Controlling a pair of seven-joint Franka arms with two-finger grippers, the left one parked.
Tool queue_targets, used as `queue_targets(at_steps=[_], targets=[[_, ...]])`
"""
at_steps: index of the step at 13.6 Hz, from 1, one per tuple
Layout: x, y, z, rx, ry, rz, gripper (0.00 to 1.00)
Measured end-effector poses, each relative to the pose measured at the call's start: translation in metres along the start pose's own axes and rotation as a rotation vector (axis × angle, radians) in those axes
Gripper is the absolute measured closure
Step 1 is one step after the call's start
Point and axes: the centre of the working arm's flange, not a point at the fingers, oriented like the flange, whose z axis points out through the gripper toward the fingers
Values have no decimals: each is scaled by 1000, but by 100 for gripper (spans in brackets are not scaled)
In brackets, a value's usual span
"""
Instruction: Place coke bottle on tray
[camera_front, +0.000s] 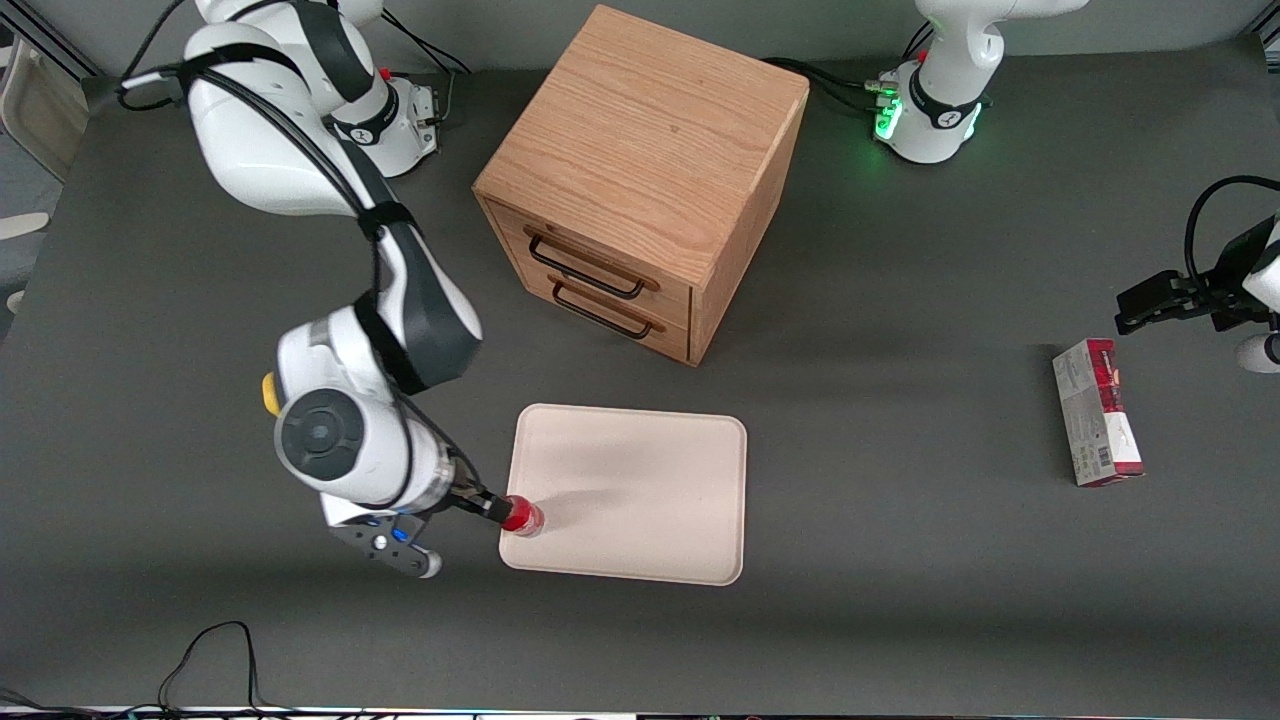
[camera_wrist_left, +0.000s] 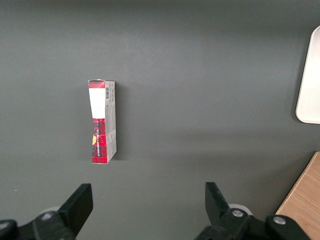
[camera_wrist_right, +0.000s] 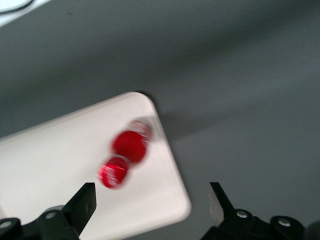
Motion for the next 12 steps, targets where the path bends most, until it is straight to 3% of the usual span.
queue_targets(at_steps=[3,5,9,12], targets=[[18,76,-49,8,-60,-107,0],[8,125,-68,-2,-88,-198,0],[-57,208,-96,-15,-89,-353,0],[-98,244,-122,-5,-76,-392,0]])
